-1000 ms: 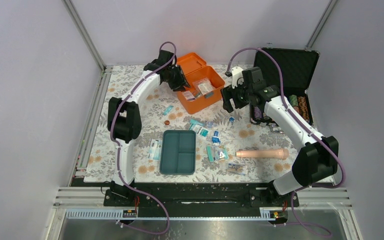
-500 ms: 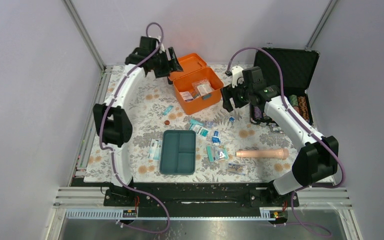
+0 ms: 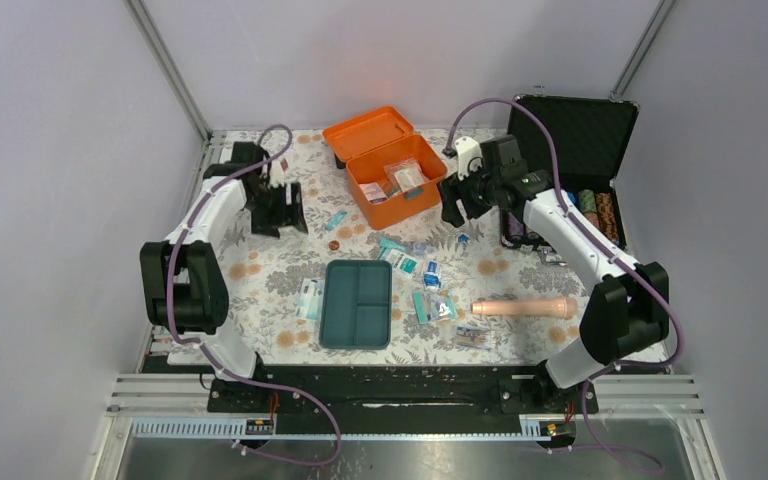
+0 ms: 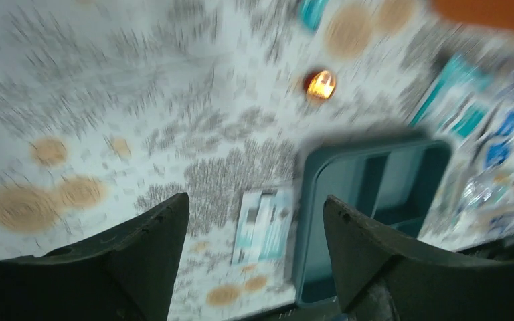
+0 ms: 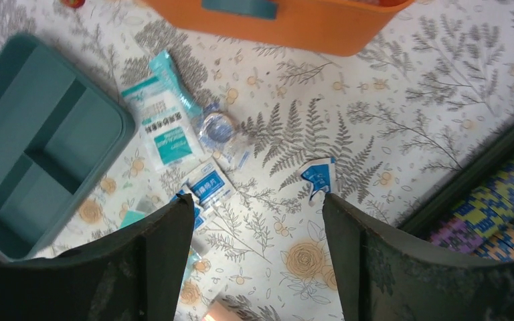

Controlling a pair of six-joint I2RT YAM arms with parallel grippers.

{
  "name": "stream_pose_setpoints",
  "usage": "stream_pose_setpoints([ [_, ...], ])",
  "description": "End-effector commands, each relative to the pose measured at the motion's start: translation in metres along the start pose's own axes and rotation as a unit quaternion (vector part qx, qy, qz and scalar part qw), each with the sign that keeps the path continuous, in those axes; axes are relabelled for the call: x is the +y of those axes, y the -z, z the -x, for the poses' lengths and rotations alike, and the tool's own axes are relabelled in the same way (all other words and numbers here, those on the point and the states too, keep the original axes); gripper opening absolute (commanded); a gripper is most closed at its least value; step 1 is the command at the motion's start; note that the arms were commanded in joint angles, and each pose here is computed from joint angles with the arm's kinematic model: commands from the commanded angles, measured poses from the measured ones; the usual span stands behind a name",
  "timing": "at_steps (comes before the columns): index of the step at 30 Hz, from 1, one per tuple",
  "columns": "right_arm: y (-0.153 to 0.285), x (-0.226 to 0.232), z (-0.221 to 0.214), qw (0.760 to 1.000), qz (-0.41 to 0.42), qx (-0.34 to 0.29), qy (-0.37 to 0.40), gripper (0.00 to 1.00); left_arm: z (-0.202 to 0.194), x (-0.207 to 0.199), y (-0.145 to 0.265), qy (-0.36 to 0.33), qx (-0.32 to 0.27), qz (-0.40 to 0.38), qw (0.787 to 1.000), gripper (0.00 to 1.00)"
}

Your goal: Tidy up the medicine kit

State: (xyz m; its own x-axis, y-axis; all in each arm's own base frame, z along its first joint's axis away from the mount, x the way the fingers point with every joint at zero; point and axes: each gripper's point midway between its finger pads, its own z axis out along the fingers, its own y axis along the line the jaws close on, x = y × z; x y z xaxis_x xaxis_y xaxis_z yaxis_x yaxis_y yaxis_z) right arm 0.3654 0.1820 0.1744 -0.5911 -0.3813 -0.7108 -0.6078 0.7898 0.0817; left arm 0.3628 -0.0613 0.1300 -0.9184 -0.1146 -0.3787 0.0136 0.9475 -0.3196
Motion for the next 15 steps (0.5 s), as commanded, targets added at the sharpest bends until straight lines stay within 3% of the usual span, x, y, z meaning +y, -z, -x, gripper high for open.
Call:
stream_pose_setpoints([
  [1,-0.007,0.021,-0.025,0.992,0.08,0.038,0.089,0.76,-0.044,0.01,-0.005,-0.043,0.073,0.004,0.996,0.72],
  [5,-0.013,0.035,-0.049,0.973,0.112,0.076,0.185,0.73,-0.074,0.018,-0.015,-0.069,0.132,-0.005,0.989,0.69],
  [11,-0.015,0.045,-0.071,0.957,0.135,0.107,0.233,0.7,-0.09,0.021,-0.021,-0.099,0.169,-0.015,0.98,0.64],
  [15,0.017,0.047,-0.123,0.912,0.186,0.163,0.327,0.7,-0.078,0.023,-0.017,-0.103,0.148,-0.001,0.984,0.65],
])
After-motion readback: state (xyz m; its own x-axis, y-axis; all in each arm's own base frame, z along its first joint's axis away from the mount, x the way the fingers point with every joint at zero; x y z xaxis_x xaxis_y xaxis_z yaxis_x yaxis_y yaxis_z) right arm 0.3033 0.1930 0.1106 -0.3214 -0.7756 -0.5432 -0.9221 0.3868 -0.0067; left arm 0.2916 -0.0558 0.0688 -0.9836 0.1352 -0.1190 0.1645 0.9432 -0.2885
